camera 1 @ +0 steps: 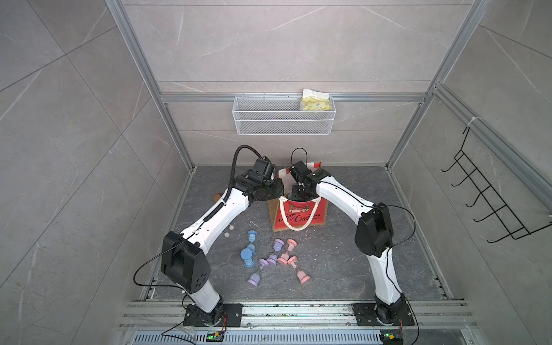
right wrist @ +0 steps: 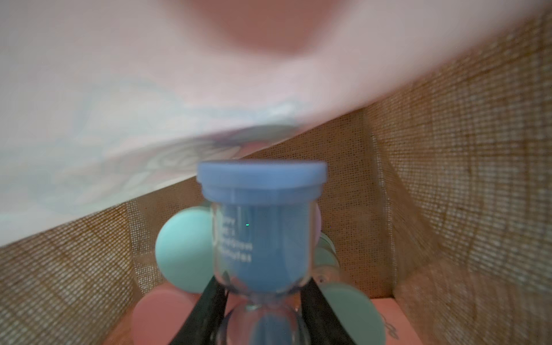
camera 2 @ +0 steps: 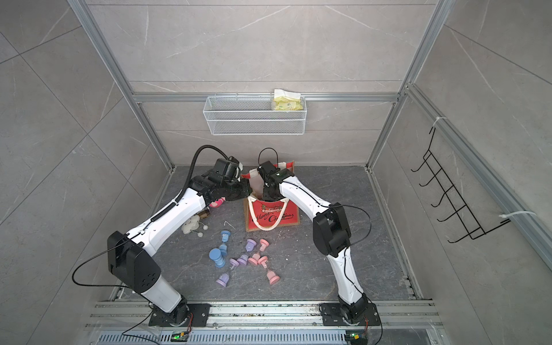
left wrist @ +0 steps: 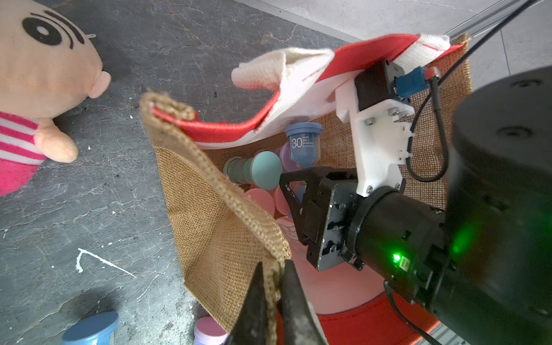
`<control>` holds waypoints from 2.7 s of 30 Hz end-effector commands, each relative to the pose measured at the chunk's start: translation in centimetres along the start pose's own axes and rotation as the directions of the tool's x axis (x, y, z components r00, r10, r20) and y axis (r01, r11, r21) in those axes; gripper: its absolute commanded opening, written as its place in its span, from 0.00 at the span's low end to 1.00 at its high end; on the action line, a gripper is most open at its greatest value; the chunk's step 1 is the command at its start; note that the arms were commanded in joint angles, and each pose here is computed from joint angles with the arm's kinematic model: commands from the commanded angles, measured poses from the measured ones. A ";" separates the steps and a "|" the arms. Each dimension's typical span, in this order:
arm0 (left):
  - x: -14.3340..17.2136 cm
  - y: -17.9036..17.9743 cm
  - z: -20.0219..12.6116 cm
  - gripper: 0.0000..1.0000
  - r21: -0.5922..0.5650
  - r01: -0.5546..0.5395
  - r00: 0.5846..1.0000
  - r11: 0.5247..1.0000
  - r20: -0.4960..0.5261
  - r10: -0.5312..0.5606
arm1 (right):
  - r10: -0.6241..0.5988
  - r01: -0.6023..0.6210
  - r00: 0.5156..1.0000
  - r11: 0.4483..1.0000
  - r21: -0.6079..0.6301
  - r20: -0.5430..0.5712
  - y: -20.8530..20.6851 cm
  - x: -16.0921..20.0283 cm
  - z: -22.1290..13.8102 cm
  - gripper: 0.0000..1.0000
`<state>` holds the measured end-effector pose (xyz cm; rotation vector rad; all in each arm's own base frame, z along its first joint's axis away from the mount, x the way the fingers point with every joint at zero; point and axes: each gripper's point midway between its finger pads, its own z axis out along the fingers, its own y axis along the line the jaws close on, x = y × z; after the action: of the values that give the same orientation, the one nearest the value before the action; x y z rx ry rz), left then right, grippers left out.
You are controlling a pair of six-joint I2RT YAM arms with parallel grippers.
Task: Put the hourglass into the canvas bag
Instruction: Place the hourglass in the canvas bag, then pick up the hourglass from the center of the board.
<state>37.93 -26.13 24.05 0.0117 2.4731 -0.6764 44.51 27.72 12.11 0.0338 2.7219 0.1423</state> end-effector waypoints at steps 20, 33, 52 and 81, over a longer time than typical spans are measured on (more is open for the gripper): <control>-3.1 -2.9 -3.8 0.05 0.071 -0.045 0.993 0.996 0.115 0.037 | 0.013 -0.012 0.999 1.000 -0.018 0.052 0.1 -1.8 -3.0 0.56; -3.0 -1.9 -3.6 0.51 0.019 -0.056 0.992 0.998 0.113 0.054 | 0.004 0.018 0.987 0.991 -0.135 0.162 0.3 -3.2 -11.4 0.76; -1.7 -0.1 -6.9 0.88 -0.065 -0.147 0.981 0.987 0.116 0.154 | -0.272 0.316 0.939 0.923 -0.217 0.211 0.3 8.3 -21.7 0.92; 2.1 2.9 -10.4 1.00 -0.098 -0.141 0.977 0.985 0.146 0.154 | -0.656 0.632 0.723 0.755 -0.176 -0.218 -0.6 32.4 -4.4 0.82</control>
<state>31.09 -19.03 27.47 0.1226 2.3758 -0.4720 12.78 28.20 4.06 -1.0558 2.7995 0.1006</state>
